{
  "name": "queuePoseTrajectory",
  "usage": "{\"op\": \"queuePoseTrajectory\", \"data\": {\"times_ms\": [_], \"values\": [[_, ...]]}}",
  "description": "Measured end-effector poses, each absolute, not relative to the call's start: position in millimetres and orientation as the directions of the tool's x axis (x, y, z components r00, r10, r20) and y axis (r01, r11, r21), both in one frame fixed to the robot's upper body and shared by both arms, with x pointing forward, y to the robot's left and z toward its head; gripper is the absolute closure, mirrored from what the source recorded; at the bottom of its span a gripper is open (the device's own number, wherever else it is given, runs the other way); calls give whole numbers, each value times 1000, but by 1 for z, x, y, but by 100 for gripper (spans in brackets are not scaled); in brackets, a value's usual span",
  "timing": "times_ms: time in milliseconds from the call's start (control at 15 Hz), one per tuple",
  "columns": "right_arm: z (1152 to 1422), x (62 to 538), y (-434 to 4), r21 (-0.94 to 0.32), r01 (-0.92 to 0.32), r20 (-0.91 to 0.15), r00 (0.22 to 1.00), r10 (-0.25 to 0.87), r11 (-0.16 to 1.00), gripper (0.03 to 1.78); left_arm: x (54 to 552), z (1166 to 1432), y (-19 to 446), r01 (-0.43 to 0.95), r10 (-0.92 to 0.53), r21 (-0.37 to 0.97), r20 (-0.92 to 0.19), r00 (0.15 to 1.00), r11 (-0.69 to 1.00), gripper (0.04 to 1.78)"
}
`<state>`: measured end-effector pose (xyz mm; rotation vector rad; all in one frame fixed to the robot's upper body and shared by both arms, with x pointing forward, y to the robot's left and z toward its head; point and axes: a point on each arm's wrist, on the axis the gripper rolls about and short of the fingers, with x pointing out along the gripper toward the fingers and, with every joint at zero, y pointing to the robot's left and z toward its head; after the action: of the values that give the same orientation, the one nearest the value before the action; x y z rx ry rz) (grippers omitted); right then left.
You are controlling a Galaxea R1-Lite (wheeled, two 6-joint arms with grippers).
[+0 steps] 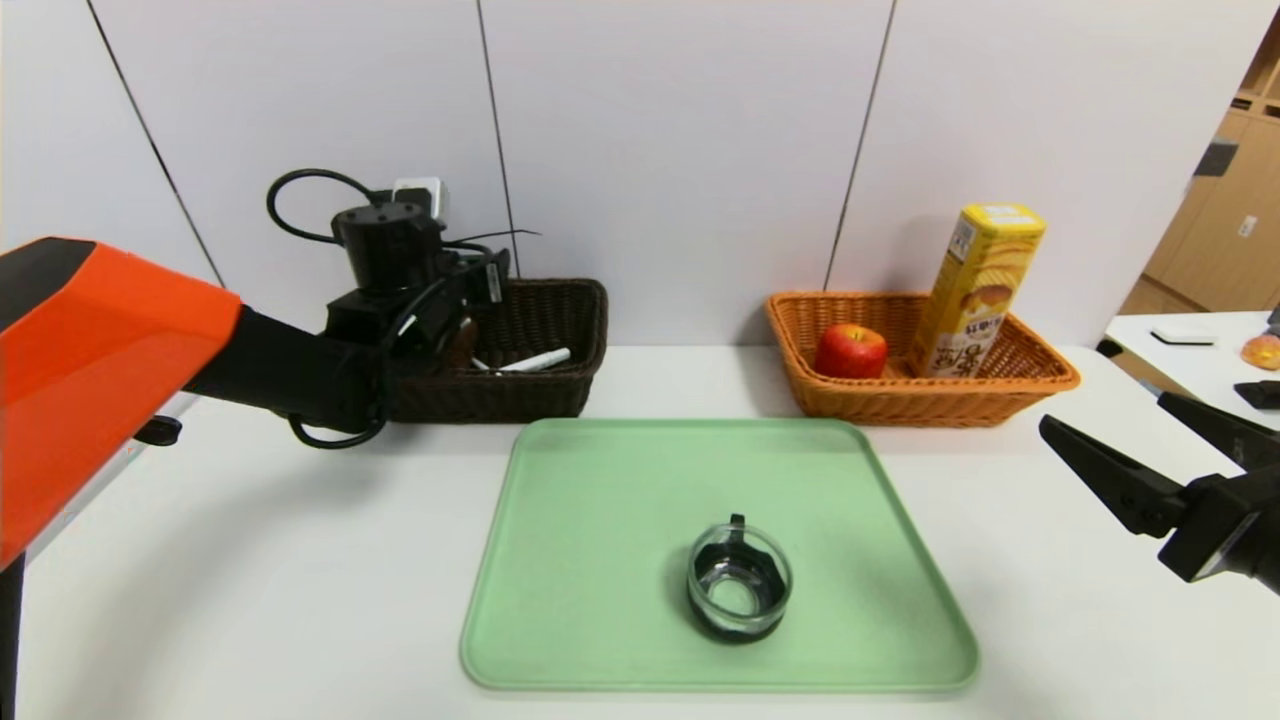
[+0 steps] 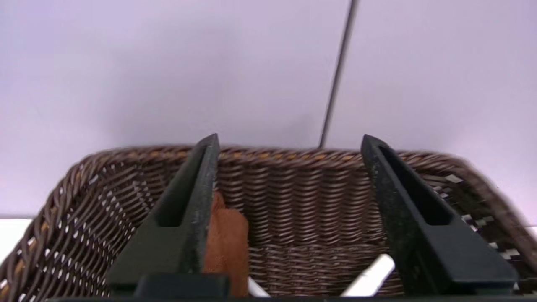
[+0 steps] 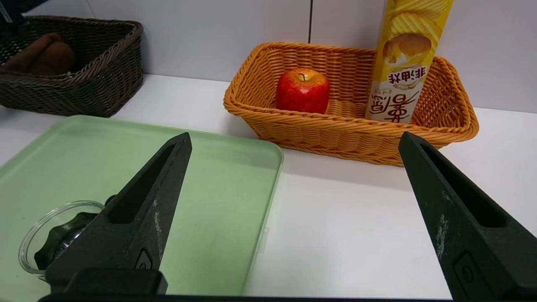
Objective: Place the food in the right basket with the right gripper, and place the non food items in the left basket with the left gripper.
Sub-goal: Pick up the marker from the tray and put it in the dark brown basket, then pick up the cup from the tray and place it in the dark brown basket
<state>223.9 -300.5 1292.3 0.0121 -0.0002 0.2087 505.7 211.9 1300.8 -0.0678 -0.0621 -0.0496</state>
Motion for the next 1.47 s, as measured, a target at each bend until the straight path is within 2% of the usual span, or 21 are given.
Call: {"op": "queuePoseTrajectory", "data": {"times_ms": [133,333,600,800,1000,1200,1467], "values": [[1292,224,-301,12,-209,1,978,209,978,11,484,1319,192,115,-107,-80,94,990,990,48],[1290,223,-301,12,-208,-7,978,208,978,11,431,1330,154,258,-248,-123,86,965,958,37],[1289,223,-301,11,-207,-10,978,207,978,11,367,1315,140,444,-444,-140,34,895,885,27],[1288,222,-301,11,-208,-14,978,208,978,11,316,1303,150,631,-632,-103,27,774,769,22],[1286,221,-301,10,-210,-20,977,210,978,11,272,1295,162,809,-811,-82,7,584,582,19],[1284,221,-301,10,-209,-27,978,209,978,11,248,1287,162,860,-863,-82,-17,504,504,16],[1283,220,-302,10,-209,-30,977,209,978,11,242,1278,158,873,-878,-90,-53,476,479,15]]}}
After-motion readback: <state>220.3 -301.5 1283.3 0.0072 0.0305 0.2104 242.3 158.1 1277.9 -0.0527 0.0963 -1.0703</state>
